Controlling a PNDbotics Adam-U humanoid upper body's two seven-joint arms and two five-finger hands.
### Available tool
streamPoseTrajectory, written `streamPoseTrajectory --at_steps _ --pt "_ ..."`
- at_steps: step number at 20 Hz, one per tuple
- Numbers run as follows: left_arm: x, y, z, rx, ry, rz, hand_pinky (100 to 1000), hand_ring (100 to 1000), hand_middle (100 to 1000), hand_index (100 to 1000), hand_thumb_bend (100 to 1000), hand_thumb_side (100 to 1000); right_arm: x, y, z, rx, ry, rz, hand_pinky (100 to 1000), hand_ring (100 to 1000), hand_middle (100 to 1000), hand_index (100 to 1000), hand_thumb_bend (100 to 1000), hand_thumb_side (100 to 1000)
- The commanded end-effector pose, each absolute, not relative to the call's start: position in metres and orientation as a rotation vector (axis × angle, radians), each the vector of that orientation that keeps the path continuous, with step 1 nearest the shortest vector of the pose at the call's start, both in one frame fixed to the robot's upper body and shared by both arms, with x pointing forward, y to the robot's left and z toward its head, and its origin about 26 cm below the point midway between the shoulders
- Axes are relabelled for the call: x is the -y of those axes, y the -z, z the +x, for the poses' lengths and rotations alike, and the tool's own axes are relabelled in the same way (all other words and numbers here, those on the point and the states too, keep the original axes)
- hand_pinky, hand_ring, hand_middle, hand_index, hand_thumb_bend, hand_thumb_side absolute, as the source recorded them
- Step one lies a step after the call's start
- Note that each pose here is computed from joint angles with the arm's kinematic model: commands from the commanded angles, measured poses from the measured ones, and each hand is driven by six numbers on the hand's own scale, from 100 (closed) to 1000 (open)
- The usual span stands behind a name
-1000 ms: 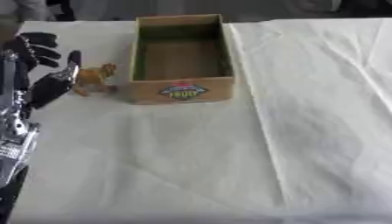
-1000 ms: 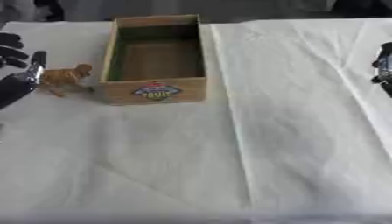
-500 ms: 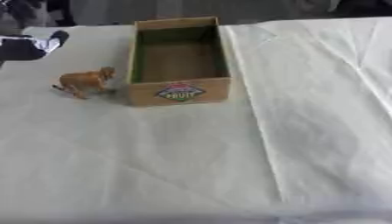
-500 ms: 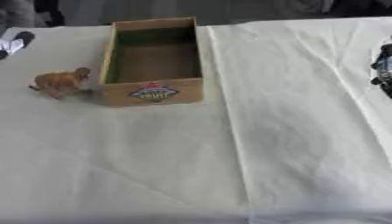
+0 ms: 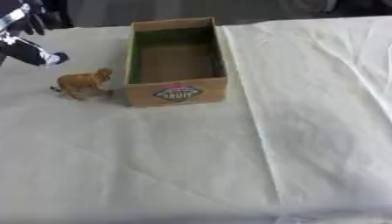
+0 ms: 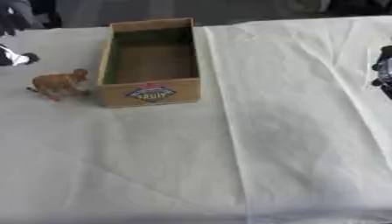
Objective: Pick up objects on the table and place them in the box.
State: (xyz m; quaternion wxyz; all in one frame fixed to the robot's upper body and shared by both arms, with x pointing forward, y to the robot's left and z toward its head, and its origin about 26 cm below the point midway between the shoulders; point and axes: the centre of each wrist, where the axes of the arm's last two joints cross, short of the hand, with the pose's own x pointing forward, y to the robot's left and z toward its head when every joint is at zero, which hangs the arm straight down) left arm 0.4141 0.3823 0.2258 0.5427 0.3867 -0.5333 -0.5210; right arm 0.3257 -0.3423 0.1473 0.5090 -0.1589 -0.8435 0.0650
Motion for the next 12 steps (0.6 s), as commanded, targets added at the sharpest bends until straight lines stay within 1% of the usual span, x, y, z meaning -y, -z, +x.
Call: streamPoseTrajectory --at_steps 1,4,5,6,7,8,12 --pt "-0.387 -0.228 0.423 1.211 1.276 0.921 653 626 617 710 561 100 0.347 -0.158 0.325 2.053 -0.188 -0.403 426 575 648 792 100 344" --pt "-0.385 -0.221 0.430 1.189 1.294 0.898 655 628 617 708 561 100 0.347 -0.158 0.325 2.053 -0.188 -0.402 426 575 647 792 100 344" --pt "-0.384 -0.218 0.431 1.184 1.298 0.891 655 628 617 708 597 100 0.347 -0.158 0.325 2.053 -0.188 -0.401 426 575 648 792 100 340" --pt "-0.383 -0.216 0.433 1.180 1.303 0.886 655 629 617 708 568 100 0.347 -0.158 0.325 2.053 -0.188 -0.400 426 575 648 792 100 344" --pt "-0.382 -0.213 0.434 1.176 1.308 0.881 654 628 614 707 637 100 0.347 -0.157 0.325 2.053 -0.187 -0.400 426 575 648 792 100 343" --pt "-0.381 -0.210 0.435 1.171 1.314 0.870 652 627 614 706 570 100 0.347 -0.157 0.325 2.053 -0.186 -0.400 426 575 648 792 100 344" --pt "-0.379 -0.200 0.437 1.151 1.340 0.812 653 629 614 706 571 100 0.347 -0.157 0.325 2.053 -0.184 -0.401 426 575 648 792 100 344"
